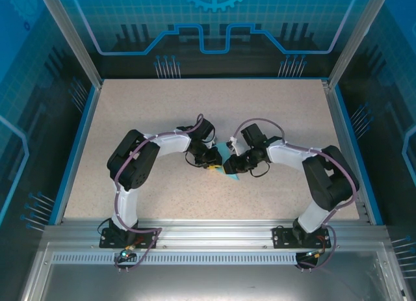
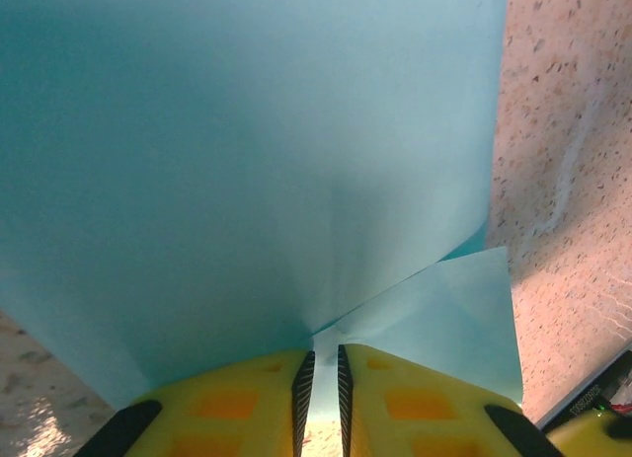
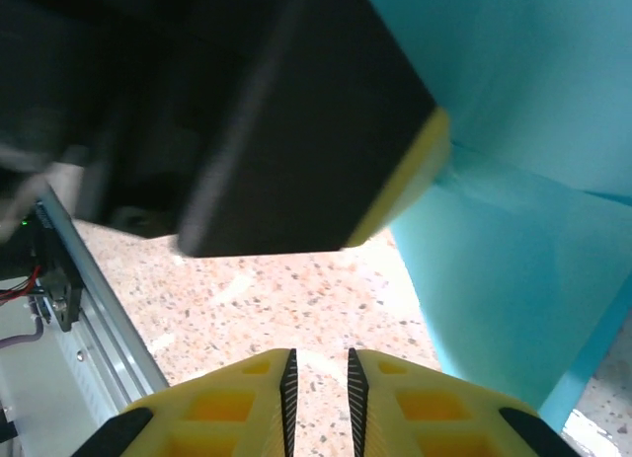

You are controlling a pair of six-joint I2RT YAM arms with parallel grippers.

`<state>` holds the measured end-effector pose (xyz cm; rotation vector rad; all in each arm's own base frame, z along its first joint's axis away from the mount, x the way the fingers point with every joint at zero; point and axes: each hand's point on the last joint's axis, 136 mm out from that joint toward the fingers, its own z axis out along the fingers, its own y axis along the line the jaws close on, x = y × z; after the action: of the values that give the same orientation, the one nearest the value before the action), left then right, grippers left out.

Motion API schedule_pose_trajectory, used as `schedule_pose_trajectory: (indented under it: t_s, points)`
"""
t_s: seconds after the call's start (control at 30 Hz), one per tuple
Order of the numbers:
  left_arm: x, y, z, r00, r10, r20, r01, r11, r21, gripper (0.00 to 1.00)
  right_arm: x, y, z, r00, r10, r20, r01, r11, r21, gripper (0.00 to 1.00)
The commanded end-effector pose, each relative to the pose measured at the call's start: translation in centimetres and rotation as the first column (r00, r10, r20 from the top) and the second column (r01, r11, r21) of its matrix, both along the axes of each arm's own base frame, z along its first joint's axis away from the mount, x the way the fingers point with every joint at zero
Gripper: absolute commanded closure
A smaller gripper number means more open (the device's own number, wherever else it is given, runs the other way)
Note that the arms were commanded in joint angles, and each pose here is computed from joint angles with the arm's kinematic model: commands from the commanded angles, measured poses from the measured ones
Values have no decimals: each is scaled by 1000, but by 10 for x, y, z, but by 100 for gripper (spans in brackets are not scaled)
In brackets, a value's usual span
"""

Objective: Fold a paper plane with a square sheet of paper (fold left side to right side)
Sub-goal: Third fold the triangle at the center of the table.

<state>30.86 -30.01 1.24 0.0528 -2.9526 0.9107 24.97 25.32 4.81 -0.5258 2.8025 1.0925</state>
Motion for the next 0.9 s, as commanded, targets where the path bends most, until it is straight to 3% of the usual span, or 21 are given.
schedule_pose_trajectory:
  t_s: [0.0, 0.87]
  points:
    - [-11, 19, -42, 998, 12, -54, -5, 991, 137, 79, -6, -2, -11, 998, -10, -64, 8, 999, -37, 78]
    - [-10, 25, -46, 998, 15, -55, -5, 985, 173, 81, -26, -37, -51, 979, -106, -172, 76, 981, -177, 82]
